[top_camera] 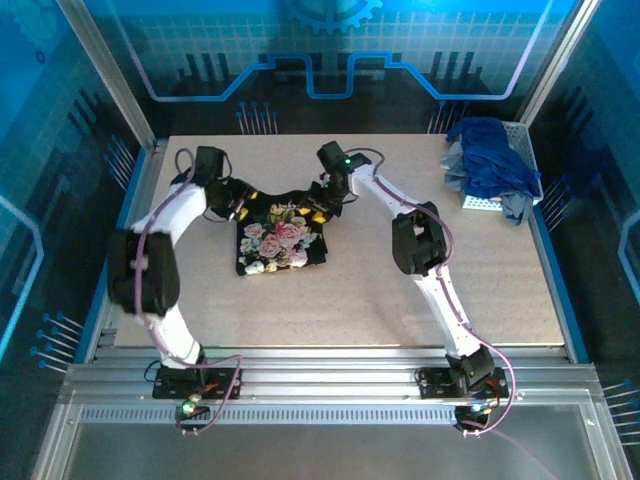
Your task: Fold and stack the t-shirts
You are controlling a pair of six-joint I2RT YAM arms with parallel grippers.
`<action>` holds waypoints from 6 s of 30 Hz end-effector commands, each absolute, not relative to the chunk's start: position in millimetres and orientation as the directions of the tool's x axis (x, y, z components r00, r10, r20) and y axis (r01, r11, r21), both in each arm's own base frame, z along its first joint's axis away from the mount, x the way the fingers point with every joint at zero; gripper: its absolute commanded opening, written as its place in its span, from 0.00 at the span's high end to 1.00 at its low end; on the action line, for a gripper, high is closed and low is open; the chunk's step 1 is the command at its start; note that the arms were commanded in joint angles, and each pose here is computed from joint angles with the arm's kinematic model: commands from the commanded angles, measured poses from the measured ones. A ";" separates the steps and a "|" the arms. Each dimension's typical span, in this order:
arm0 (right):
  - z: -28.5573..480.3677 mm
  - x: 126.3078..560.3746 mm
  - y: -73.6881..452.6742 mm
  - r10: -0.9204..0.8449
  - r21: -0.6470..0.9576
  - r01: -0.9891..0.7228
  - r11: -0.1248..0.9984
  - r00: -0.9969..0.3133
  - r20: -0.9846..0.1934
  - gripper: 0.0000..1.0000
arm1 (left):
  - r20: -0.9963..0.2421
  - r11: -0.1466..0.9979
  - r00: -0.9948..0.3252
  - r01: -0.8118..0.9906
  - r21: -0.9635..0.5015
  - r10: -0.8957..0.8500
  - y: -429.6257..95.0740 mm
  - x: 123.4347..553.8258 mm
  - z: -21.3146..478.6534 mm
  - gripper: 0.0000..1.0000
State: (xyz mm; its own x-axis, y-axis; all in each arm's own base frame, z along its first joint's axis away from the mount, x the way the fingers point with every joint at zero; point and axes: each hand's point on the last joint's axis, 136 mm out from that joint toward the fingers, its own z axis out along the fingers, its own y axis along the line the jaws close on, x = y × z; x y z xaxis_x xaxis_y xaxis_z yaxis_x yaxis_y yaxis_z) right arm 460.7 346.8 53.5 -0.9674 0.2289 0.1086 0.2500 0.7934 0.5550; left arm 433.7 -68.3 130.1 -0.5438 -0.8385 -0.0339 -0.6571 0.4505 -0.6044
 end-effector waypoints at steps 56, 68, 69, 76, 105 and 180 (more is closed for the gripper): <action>224.6 310.8 226.8 0.303 0.881 0.053 0.471 -0.947 -0.105 0.40 | 0.212 -0.237 0.120 -0.667 -0.707 -0.970 -172.6 359.9 28.6 0.51; 219.9 305.3 225.5 0.298 0.878 0.062 0.476 -0.950 -0.095 0.40 | 0.209 -0.308 0.236 -0.555 -0.773 -0.949 -112.0 398.7 37.8 1.00; 220.2 305.5 225.4 0.298 0.878 0.062 0.475 -0.950 -0.094 0.40 | 0.208 -0.313 0.247 -0.550 -0.774 -0.946 -101.9 400.9 39.2 1.00; 217.9 305.6 226.2 0.295 0.876 0.068 0.477 -0.952 -0.087 0.40 | 0.187 -0.270 0.206 -0.537 -0.799 -0.961 -30.1 435.1 42.5 1.00; 222.4 305.3 234.6 0.291 0.860 0.072 0.505 -0.952 -0.092 0.40 | 0.086 0.189 -0.348 -0.682 -0.706 -0.934 97.3 532.3 40.6 1.00; 110.9 381.9 -4.2 0.015 -0.005 0.059 0.998 -0.327 -0.945 0.00 | -0.972 0.981 -0.161 -0.123 -0.152 -0.171 24.8 375.9 106.6 0.01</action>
